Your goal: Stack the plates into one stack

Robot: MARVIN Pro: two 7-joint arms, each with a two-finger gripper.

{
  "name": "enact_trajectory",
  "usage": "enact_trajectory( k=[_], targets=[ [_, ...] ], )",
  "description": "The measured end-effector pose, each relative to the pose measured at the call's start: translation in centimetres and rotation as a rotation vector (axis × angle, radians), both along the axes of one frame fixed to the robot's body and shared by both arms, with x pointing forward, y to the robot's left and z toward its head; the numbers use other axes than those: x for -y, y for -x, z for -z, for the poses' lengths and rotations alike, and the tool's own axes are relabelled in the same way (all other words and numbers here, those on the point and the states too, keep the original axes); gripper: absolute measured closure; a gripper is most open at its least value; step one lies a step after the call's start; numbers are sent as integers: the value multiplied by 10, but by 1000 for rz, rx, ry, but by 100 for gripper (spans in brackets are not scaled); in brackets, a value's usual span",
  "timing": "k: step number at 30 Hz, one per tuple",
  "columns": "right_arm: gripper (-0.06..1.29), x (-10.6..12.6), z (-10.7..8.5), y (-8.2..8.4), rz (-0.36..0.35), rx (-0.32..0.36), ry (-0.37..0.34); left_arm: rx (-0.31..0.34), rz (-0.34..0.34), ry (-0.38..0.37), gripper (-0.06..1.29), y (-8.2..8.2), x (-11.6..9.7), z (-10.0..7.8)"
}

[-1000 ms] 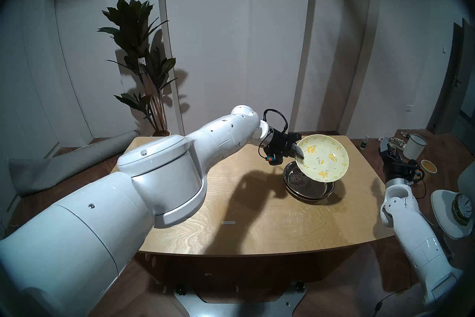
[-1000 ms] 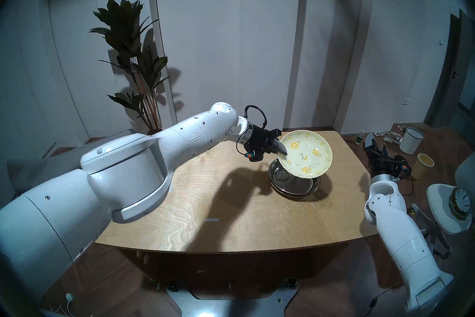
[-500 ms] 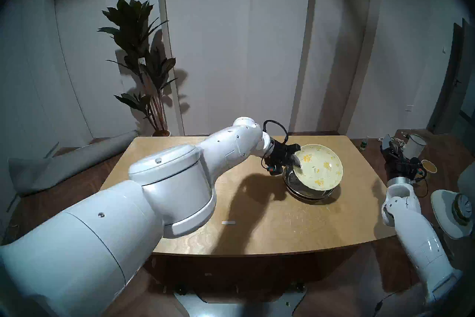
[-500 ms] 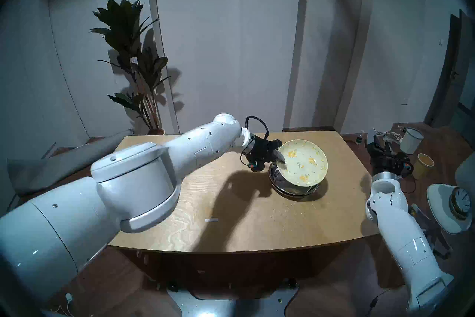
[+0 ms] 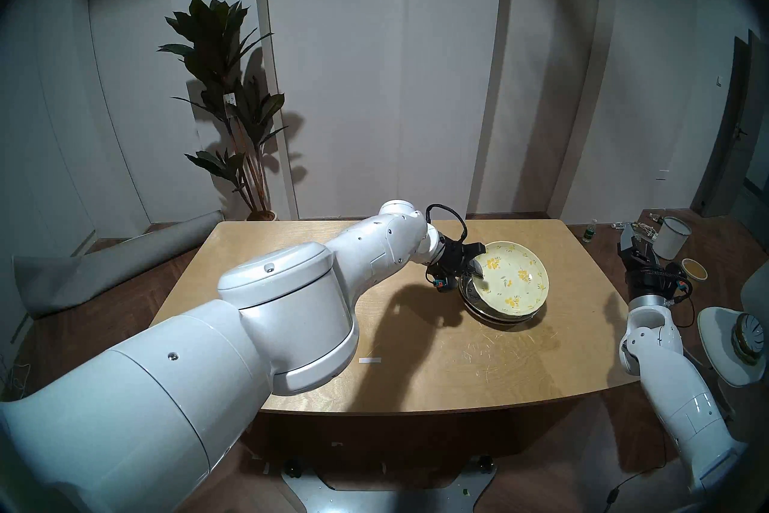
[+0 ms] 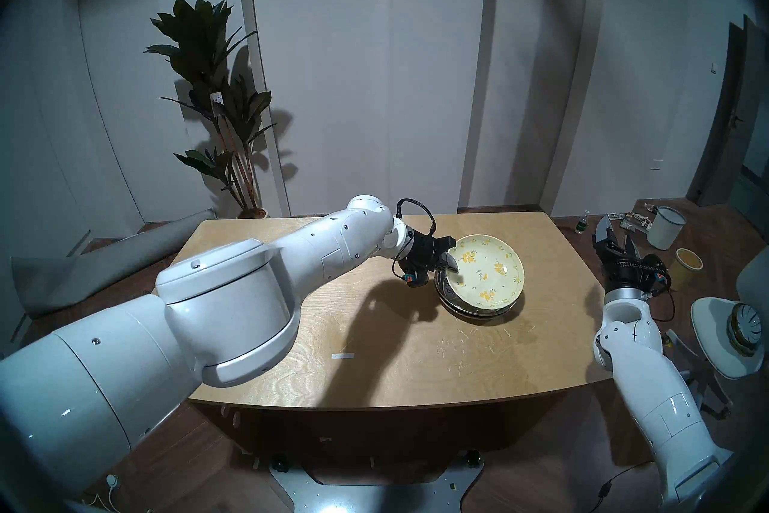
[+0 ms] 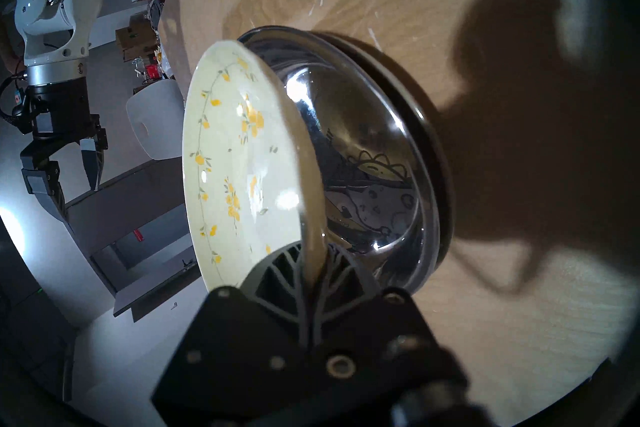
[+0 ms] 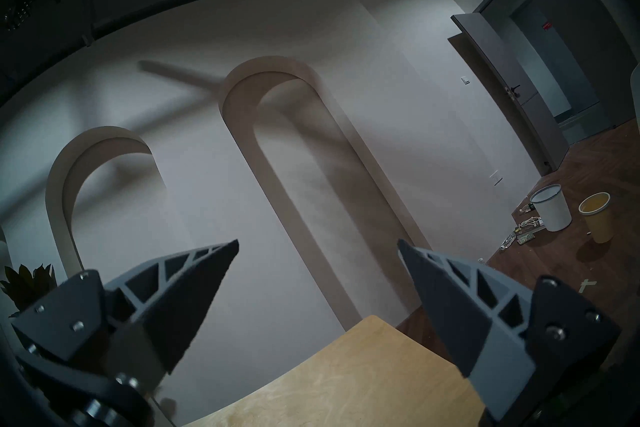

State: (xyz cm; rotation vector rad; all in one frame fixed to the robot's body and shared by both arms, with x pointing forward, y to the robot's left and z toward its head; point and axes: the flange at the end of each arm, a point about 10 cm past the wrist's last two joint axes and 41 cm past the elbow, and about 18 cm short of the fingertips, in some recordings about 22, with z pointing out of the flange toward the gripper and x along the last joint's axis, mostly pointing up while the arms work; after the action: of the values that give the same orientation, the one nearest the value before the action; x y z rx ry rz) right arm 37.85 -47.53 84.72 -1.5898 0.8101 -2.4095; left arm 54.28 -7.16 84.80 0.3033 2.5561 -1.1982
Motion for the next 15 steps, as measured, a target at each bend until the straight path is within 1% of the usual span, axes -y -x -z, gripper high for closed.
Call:
enact_trajectory(
  k=[6, 15],
  targets=[
    [-1, 0, -1, 4, 3, 7, 8, 9, -2, -5, 126, 3, 5, 3],
    [-1, -1, -5, 6, 5, 21, 19, 21, -9, -12, 126, 3, 6, 6]
  ],
)
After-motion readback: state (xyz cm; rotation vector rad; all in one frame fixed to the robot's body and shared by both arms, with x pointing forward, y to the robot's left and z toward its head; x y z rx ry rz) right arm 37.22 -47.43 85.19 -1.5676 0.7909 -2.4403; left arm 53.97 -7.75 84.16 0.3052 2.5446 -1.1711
